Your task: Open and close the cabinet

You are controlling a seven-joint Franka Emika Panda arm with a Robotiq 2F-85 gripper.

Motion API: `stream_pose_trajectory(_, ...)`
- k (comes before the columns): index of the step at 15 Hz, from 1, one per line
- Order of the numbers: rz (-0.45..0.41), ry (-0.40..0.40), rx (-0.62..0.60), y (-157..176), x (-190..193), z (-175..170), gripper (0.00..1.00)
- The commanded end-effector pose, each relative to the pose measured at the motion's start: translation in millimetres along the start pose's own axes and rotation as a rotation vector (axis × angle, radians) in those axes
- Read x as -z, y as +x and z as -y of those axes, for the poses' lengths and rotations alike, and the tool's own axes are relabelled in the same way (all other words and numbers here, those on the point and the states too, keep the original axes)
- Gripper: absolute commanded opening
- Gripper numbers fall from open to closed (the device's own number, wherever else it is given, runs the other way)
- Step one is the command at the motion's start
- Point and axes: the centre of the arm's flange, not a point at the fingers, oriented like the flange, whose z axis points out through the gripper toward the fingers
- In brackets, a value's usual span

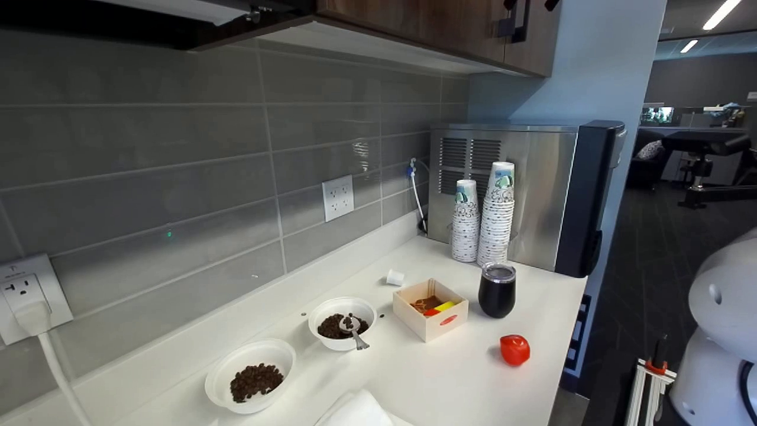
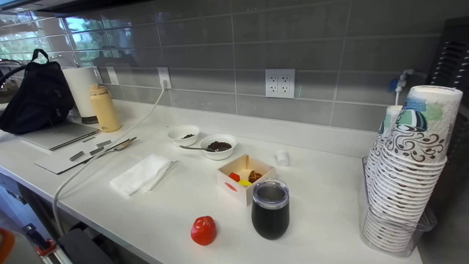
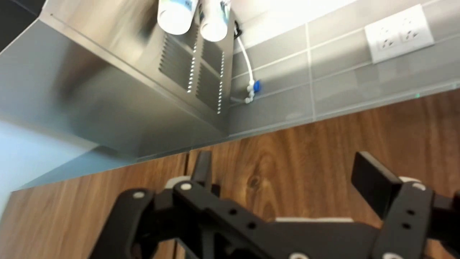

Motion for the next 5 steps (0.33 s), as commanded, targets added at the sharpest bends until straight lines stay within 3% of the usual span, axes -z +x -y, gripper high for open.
stream_pose_trajectory(1,0.123,0.114,0.11,-16,-1,23,1.0)
stream_pose_trajectory(5,0.218,0.139,0.203,-30,-6,41,1.0)
